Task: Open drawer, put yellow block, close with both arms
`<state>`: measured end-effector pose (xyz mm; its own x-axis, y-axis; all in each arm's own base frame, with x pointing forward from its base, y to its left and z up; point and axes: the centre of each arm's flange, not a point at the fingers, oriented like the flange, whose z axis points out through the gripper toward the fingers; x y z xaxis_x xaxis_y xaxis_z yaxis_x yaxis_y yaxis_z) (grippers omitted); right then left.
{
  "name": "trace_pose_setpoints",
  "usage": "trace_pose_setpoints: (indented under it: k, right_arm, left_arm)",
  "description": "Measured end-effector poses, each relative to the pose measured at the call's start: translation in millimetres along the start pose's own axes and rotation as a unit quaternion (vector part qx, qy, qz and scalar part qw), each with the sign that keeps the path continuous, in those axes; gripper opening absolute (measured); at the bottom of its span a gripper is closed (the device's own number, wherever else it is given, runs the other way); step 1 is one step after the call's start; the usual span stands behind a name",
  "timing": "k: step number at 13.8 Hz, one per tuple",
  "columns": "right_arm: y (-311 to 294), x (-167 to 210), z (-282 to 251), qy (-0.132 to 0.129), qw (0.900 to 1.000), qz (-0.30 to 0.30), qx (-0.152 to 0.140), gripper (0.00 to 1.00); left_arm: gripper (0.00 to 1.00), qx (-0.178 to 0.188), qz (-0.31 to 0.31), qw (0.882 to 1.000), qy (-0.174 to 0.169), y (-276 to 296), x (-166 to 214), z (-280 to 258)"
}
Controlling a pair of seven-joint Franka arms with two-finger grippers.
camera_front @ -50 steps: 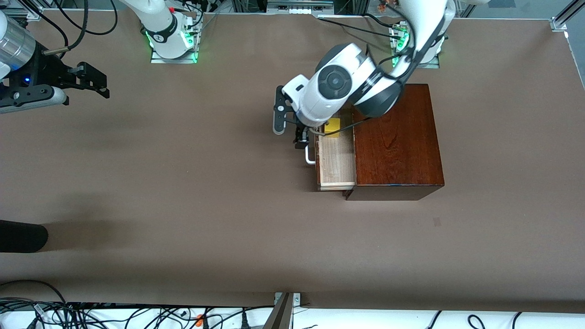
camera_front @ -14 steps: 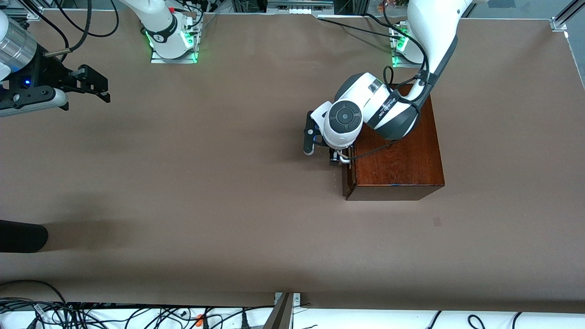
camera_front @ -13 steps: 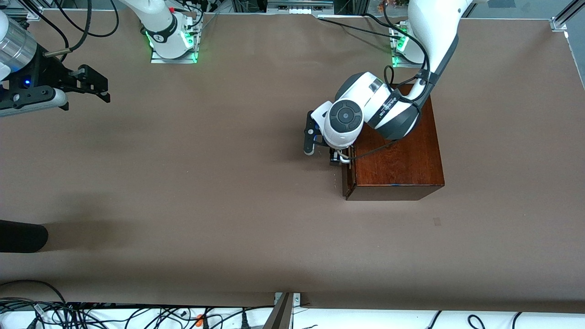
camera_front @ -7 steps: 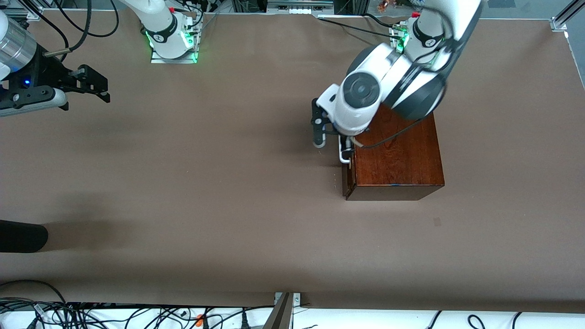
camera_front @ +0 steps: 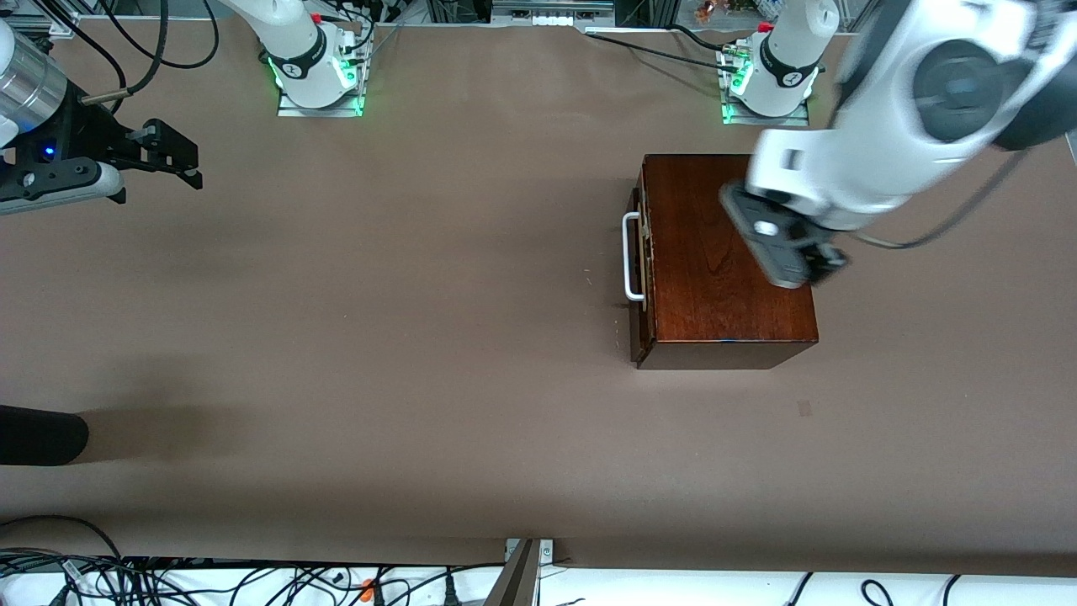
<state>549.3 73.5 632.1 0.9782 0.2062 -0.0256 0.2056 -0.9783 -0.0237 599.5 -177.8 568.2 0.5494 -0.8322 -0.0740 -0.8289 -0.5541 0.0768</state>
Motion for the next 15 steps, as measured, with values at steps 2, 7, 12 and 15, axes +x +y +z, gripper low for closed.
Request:
trace_pose_setpoints:
  k: [2, 7, 12, 15]
  right_arm:
    - [0, 0, 0, 0.000, 1.000, 0.000, 0.000, 1.00]
    - [0, 0, 0, 0.000, 1.000, 0.000, 0.000, 1.00]
    - [0, 0, 0, 0.000, 1.000, 0.000, 0.000, 1.00]
    - [0, 0, 0, 0.000, 1.000, 0.000, 0.000, 1.00]
  left_arm:
    - [1.00, 0.014, -0.079, 0.997, 0.009, -30, -37, -20]
    - [1.00, 0.032, -0.358, 0.933, 0.033, -48, -96, -41]
    - [1.00, 0.024, -0.473, 0.880, 0.032, -45, -149, -25]
    - [1.00, 0.023, -0.478, 0.878, 0.033, -40, -155, -22]
